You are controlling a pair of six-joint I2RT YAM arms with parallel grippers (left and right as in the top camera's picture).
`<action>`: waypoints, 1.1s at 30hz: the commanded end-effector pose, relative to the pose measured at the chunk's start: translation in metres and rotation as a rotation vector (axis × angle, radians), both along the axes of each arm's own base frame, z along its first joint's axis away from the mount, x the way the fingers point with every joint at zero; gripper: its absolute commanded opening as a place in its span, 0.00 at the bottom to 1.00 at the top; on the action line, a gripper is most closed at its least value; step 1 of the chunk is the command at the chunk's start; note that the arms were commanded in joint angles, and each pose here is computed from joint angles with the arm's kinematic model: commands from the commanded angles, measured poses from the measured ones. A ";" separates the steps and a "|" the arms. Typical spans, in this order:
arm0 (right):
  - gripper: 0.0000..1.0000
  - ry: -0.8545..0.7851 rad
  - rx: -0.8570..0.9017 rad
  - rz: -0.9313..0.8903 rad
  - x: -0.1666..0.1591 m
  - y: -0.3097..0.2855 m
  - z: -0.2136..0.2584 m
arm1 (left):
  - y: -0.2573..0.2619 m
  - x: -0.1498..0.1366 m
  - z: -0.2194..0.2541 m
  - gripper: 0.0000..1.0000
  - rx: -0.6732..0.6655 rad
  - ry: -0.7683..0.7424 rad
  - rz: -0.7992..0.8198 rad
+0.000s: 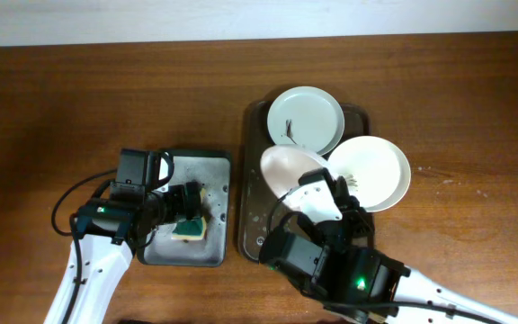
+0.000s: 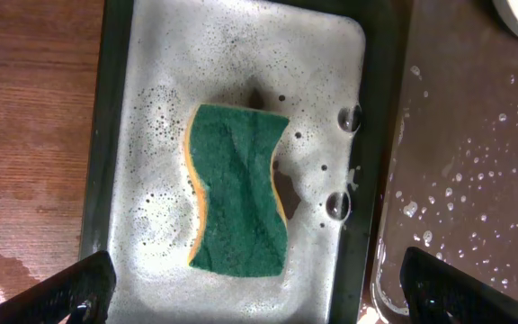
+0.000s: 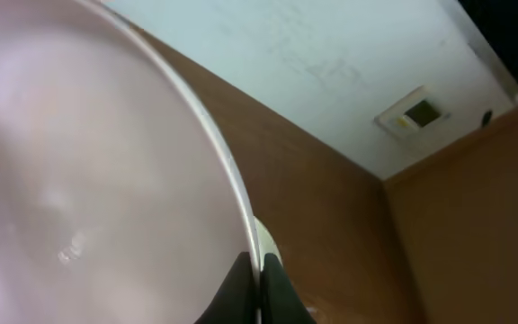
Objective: Clean dirty plates on tray and stack at the side
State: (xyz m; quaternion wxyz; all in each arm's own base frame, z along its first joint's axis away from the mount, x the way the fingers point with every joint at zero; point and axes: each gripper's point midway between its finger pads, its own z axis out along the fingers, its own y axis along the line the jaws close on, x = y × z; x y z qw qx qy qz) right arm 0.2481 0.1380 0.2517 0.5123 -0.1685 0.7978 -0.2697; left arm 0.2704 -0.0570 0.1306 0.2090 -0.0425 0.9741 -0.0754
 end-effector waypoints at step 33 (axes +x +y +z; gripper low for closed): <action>0.58 0.343 1.355 -0.597 0.061 -0.291 -0.107 | -0.001 0.002 0.005 0.99 -0.007 -0.016 -0.007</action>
